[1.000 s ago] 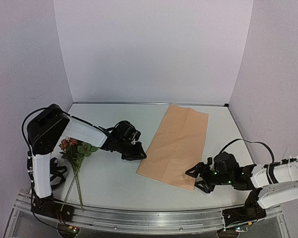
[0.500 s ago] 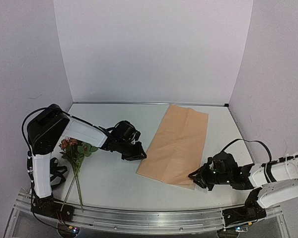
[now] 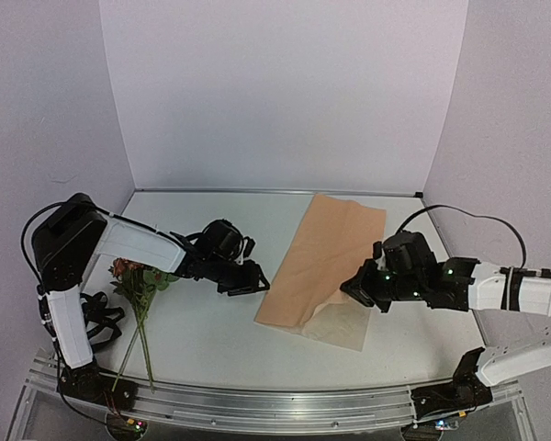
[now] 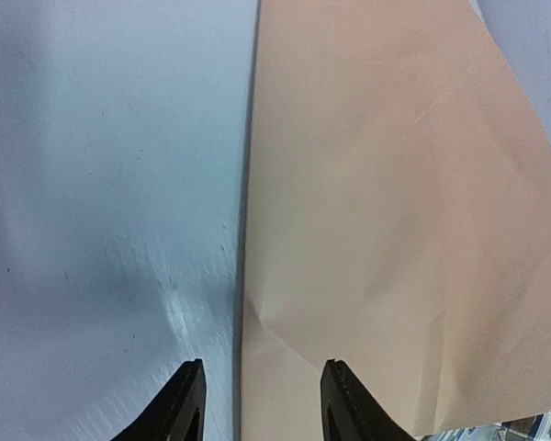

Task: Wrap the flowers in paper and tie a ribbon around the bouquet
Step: Pick up the corner of the folded wrapping paper from the center of the board, then pass from the right arm to the left

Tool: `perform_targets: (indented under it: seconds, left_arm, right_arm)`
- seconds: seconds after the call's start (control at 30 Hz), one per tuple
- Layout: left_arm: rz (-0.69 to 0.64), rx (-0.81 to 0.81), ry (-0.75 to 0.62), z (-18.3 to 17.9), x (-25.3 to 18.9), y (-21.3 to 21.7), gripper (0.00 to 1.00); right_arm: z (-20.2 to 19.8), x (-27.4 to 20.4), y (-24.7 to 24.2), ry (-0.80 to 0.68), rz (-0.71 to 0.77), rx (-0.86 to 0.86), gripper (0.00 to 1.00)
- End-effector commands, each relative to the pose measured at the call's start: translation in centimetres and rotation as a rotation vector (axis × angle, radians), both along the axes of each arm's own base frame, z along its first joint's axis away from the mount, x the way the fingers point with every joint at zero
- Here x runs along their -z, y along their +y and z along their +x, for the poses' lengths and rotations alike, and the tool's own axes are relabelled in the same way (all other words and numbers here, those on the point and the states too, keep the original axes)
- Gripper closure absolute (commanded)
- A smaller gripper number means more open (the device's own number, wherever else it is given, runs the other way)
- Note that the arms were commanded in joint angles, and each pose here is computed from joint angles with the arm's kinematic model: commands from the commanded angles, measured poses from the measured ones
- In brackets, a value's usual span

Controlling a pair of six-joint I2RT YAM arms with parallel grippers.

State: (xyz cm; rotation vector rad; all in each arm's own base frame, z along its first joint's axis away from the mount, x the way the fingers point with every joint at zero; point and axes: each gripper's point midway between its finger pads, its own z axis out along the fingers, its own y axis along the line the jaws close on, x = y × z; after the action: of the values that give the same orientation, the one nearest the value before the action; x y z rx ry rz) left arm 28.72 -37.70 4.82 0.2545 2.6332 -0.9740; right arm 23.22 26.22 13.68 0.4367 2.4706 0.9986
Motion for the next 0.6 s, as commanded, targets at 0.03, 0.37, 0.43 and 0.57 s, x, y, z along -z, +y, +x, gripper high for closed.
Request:
perform_targets:
  seconds: [0.03, 0.37, 0.43, 0.57]
  left_arm:
    - [-0.145, 0.151, -0.3, -1.3, -8.8, -0.5, 0.44]
    - [-0.112, 0.391, -0.575, -5.9, -12.8, -4.2, 0.33]
    - [-0.108, 0.403, -0.595, -5.9, -13.0, -4.7, 0.33]
    - [-0.084, 0.391, -0.612, -4.9, -12.5, -5.6, 0.33]
  right_arm:
    - [1.0, -0.5, 1.9, 0.046, -0.112, -0.06, 1.0]
    - [4.3, -3.3, 6.9, 0.117, -0.08, -0.054, 1.0]
    - [4.5, -3.4, 7.5, 0.132, -0.068, -0.06, 1.0]
    - [4.6, -3.7, 8.1, 0.138, -0.056, -0.07, 1.0]
